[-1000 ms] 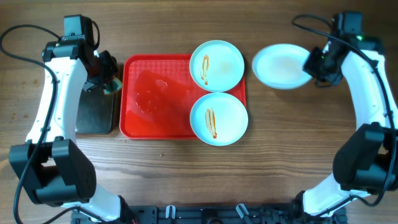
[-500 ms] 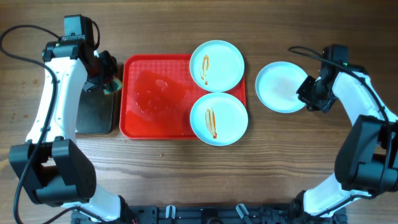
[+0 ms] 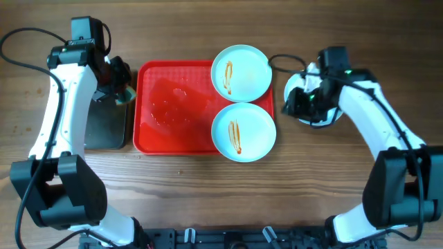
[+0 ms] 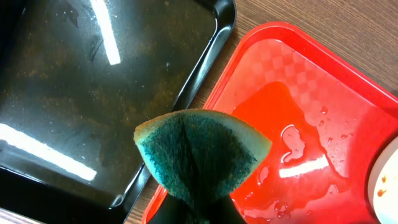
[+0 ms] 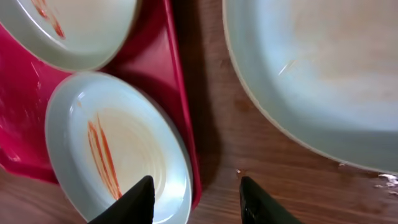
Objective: Clean dirty plates on tray and stack at the side
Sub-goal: 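Grasp the bottom plate's rim with the right gripper and drag it left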
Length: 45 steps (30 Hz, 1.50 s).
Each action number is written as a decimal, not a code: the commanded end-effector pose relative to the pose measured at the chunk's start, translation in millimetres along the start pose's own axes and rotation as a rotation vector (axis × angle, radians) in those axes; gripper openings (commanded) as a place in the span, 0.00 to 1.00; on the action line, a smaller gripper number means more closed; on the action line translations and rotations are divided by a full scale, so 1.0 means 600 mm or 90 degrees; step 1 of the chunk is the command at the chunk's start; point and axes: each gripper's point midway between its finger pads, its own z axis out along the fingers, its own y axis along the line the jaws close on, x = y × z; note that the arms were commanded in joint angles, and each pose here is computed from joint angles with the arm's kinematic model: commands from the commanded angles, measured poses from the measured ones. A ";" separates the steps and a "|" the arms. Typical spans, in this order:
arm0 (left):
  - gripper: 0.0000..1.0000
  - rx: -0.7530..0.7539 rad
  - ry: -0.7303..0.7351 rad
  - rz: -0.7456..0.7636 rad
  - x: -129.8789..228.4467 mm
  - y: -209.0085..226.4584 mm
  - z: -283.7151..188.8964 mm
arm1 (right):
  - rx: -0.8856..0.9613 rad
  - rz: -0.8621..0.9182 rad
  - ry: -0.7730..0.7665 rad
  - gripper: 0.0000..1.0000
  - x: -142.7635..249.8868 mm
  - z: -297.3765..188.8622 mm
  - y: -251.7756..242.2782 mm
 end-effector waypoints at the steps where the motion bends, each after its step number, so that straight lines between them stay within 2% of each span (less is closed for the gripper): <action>1: 0.04 0.004 0.009 -0.011 0.004 -0.001 0.006 | -0.001 0.021 0.034 0.44 0.036 0.034 0.001; 8: 0.04 0.004 0.009 -0.011 0.004 -0.001 0.006 | 0.012 0.014 0.061 0.39 0.085 0.084 0.007; 11: 0.04 0.004 0.010 -0.011 0.005 -0.001 0.006 | 0.023 0.015 0.062 0.27 0.093 0.093 0.007; 13: 0.04 0.003 0.011 -0.011 0.005 -0.001 0.006 | 0.024 0.007 0.061 0.11 0.095 0.095 0.012; 15: 0.04 0.004 0.010 -0.011 0.005 -0.001 0.006 | 0.024 0.003 0.062 0.04 0.096 0.096 0.014; 24: 0.04 0.004 0.011 -0.011 0.006 -0.001 0.006 | 0.026 0.007 0.069 0.04 0.090 0.070 0.027; 28: 0.04 0.032 0.024 -0.012 0.011 -0.014 0.005 | 0.004 -0.018 0.032 0.04 0.068 0.052 0.076; 32: 0.04 0.052 0.030 -0.011 0.014 -0.023 0.005 | -0.031 -0.048 -0.001 0.04 0.078 0.076 0.163; 34: 0.04 0.053 0.028 -0.011 0.012 -0.023 0.005 | -0.029 -0.027 -0.030 0.04 0.079 0.085 0.192; 39: 0.04 0.053 0.028 -0.011 0.012 -0.023 0.005 | -0.055 0.032 -0.166 0.04 0.045 0.100 0.268; 45: 0.04 0.053 0.028 -0.011 0.012 -0.023 0.005 | -0.069 0.019 -0.161 0.04 0.063 0.163 0.303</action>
